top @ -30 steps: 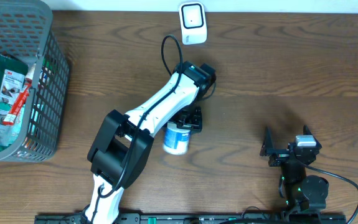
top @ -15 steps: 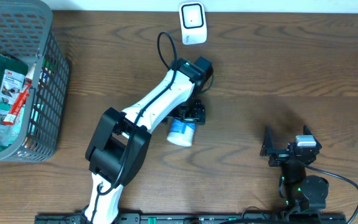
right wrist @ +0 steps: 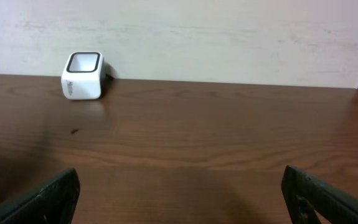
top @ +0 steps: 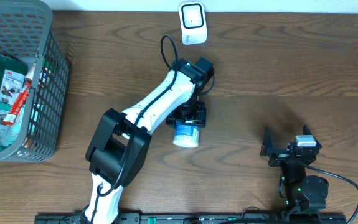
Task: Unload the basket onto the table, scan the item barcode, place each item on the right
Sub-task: 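Lower the white-capped tub onto the table center with the left gripper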
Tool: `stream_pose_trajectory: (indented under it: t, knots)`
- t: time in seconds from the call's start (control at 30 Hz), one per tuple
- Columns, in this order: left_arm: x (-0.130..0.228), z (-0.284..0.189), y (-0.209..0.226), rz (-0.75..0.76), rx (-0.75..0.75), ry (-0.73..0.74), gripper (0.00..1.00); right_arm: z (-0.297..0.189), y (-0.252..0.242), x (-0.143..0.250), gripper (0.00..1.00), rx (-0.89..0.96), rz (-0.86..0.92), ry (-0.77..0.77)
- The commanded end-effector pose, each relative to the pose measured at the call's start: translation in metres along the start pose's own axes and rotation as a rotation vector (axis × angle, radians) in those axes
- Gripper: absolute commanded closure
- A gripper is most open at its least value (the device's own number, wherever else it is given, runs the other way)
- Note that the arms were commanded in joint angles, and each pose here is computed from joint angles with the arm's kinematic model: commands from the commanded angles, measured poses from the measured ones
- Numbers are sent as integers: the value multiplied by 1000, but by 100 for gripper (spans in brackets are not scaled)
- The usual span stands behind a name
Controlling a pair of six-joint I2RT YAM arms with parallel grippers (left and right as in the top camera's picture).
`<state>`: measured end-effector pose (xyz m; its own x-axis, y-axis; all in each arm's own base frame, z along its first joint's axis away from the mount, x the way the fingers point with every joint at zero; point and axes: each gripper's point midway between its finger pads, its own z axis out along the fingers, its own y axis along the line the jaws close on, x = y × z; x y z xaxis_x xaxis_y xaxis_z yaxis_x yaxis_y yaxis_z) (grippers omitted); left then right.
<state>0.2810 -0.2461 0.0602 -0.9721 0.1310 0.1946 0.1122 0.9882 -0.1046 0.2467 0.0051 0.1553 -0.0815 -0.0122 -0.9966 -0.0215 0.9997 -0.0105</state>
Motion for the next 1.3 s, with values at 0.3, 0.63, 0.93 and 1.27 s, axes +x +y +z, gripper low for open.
stream_pose_trajectory:
  t: [0.3,0.63,0.93,1.27]
  knots:
    - [-14,-41,13,45,-74,-180,32,0,-3,0,1,16,11,0]
    - [-20,-41,39,-9,-203,-220,81,0,-3,0,1,16,11,0]
    - [-4,-22,24,11,-149,-145,81,0,-3,0,1,16,11,0]
    - [5,-11,16,46,-163,-131,81,0,-3,0,1,16,10,0]
